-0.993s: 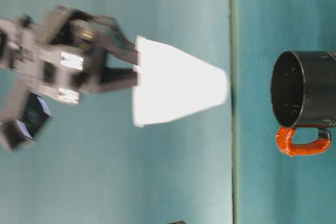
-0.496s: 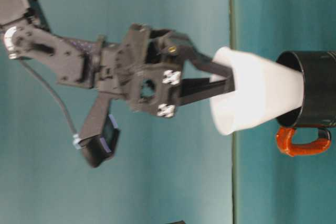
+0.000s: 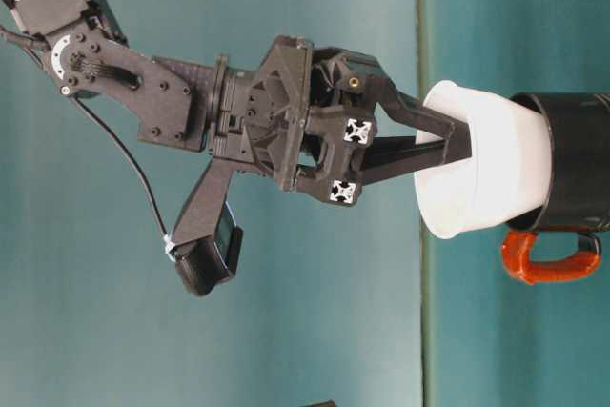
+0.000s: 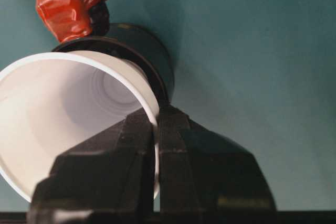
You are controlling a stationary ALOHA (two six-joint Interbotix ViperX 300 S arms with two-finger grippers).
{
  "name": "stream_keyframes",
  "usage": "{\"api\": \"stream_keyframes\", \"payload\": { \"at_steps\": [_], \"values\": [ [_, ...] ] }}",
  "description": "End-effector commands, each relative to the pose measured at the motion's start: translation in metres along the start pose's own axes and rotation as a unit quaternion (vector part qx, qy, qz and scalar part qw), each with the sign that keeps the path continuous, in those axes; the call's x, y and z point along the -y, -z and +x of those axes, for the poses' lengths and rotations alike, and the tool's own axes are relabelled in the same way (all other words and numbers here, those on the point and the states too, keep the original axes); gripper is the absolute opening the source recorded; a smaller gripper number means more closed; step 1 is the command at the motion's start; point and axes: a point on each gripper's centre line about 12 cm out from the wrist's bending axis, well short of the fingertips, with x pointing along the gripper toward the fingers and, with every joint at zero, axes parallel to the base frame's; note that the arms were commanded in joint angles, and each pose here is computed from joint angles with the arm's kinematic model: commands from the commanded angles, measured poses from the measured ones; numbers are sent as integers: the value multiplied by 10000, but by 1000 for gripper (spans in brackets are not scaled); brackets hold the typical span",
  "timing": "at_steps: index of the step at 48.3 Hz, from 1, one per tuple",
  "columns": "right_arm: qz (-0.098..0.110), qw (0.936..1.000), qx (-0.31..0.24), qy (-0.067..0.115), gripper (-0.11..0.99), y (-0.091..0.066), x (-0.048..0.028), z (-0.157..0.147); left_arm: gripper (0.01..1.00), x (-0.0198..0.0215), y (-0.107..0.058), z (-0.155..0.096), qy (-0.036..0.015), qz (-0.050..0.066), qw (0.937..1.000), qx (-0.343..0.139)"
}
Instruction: Put the paper cup into the moved red handle cup holder.
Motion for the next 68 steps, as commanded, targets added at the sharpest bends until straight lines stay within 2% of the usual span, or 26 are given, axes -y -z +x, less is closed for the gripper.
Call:
{"api": "stream_keyframes", "payload": {
  "at_steps": [1,8,29,36,40,44,53,56,60,68],
  "values": [
    [-74,9999,102,-29,-109,-18,-28,-69,903,3,-54,-39,-1,26,9999,123],
    [-66,9999,87,-24,-109,-14,-26,-69,903,3,-52,-39,-1,26,9999,115],
    [-39,9998,90,-160,-108,-16,-99,-80,903,2,-45,-39,-2,34,10000,85],
    [-24,9997,94,-219,-62,-9,-130,-87,903,2,-45,-39,-2,34,10000,85],
    [22,9996,99,-251,24,-14,-133,-97,903,2,-45,-39,-2,34,10000,85],
    [52,9996,112,-258,178,-14,-140,-104,903,2,-45,-39,-1,26,10000,85],
    [16,9995,177,-279,724,-20,-156,-137,903,2,-45,-39,-1,26,10000,85],
    [16,9994,206,-288,857,-26,-158,-144,903,2,-45,-39,-1,26,10000,85],
    [17,9992,264,-307,789,-39,-162,-152,903,2,-45,-39,-1,26,10000,85],
    [-2,9988,376,-312,795,-66,-159,-201,903,2,-45,-39,-1,26,10000,85]
  ]
}}
